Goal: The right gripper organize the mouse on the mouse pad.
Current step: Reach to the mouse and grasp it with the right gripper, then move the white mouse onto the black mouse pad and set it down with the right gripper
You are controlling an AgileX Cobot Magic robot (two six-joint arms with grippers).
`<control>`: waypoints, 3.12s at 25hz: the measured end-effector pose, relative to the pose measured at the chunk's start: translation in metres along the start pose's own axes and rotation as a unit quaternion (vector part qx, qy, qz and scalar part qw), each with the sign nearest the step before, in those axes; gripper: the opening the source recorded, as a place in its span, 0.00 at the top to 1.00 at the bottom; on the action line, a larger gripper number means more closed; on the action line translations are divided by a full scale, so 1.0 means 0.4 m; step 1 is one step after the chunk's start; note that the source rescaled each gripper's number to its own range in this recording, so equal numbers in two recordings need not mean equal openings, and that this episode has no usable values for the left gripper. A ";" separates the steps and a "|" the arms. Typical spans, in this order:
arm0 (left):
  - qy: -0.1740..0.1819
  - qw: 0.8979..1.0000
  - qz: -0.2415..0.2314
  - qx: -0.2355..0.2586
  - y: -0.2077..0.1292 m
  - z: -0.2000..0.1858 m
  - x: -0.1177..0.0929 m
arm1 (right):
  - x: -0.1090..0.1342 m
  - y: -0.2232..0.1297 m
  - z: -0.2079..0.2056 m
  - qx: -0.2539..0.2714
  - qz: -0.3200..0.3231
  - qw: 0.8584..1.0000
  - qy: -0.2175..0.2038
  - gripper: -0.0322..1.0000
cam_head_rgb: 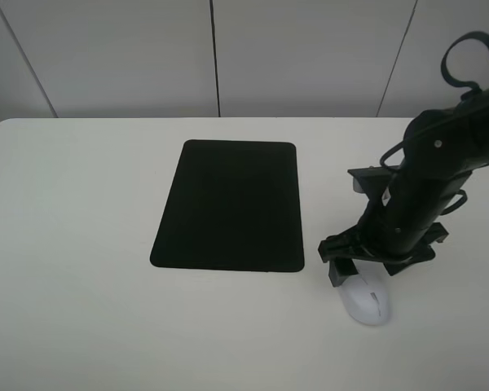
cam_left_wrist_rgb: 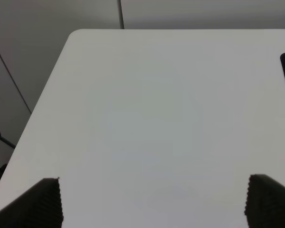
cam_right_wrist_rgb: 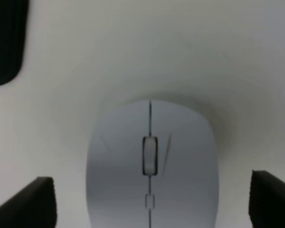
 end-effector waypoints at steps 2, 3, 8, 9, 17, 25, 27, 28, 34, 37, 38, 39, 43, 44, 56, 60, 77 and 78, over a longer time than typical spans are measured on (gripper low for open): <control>0.000 1.000 0.000 0.000 0.000 0.000 0.000 | 0.000 0.005 0.003 -0.005 0.000 1.000 0.000 0.00; 0.000 1.000 0.000 0.000 0.000 0.000 0.000 | 0.000 0.006 0.005 -0.006 0.001 1.000 0.000 0.00; 0.000 1.000 0.000 0.000 0.000 0.000 0.000 | 0.016 -0.002 0.026 0.009 -0.007 1.000 0.001 0.00; 0.000 1.000 0.000 0.000 0.000 0.000 0.000 | 0.020 -0.004 0.031 0.013 -0.008 1.000 0.002 0.00; 0.000 1.000 0.000 0.000 0.000 0.000 0.000 | 0.023 -0.011 0.056 0.029 -0.003 1.000 0.001 0.00; 0.000 1.000 0.000 0.000 0.000 0.000 0.000 | 0.023 -0.013 0.060 0.032 -0.003 0.999 0.000 0.00; 0.000 1.000 0.000 0.000 0.000 0.000 0.000 | 0.023 -0.013 0.061 0.033 -0.003 0.999 0.000 0.00; 0.000 1.000 0.000 0.000 0.000 0.000 0.000 | 0.022 -0.013 0.064 0.033 -0.003 0.999 0.000 0.00; 0.000 1.000 0.000 0.000 0.000 0.000 0.000 | 0.020 -0.016 0.073 0.041 -0.004 0.999 -0.003 0.07; 0.000 1.000 0.000 0.000 0.000 0.000 0.000 | 0.018 -0.016 0.073 0.041 -0.003 0.999 -0.006 0.41; 0.000 1.000 0.000 0.000 0.000 0.000 0.000 | 0.016 -0.016 0.073 0.041 -0.002 0.999 -0.008 0.62; 0.000 1.000 0.000 0.000 0.000 0.000 0.000 | 0.016 -0.015 0.073 0.041 -0.002 0.999 -0.009 0.89; 0.000 1.000 0.000 0.000 0.000 0.000 0.000 | 0.016 -0.014 0.073 0.041 0.000 0.999 -0.009 0.97; 0.000 1.000 0.000 0.000 0.000 0.000 0.000 | 0.016 -0.013 0.073 0.040 0.000 0.999 -0.009 0.97; 0.000 1.000 0.000 0.000 0.000 0.000 0.000 | 0.016 -0.013 0.073 0.039 -0.001 0.999 -0.009 0.97; 0.000 1.000 0.000 0.000 0.000 0.000 0.000 | 0.016 -0.013 0.073 0.039 -0.001 0.999 -0.009 0.97; 0.000 1.000 0.000 0.000 0.000 0.000 0.000 | 0.034 0.166 -0.084 -0.040 0.002 0.999 -0.006 0.97; 0.000 1.000 0.000 0.000 0.000 0.000 0.000 | 0.035 0.187 -0.096 -0.047 0.004 0.999 -0.008 0.97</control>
Point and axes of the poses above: a point on each arm's last joint axis where the gripper is mounted, z pointing out along that axis toward the gripper, x along the wrist's bending axis when the last joint is at zero, y = z × x, the point moved 7 cm from there along z, pointing out along that axis toward the gripper, and after that the axes turned 11 degrees about -z, right-handed, at the moved point
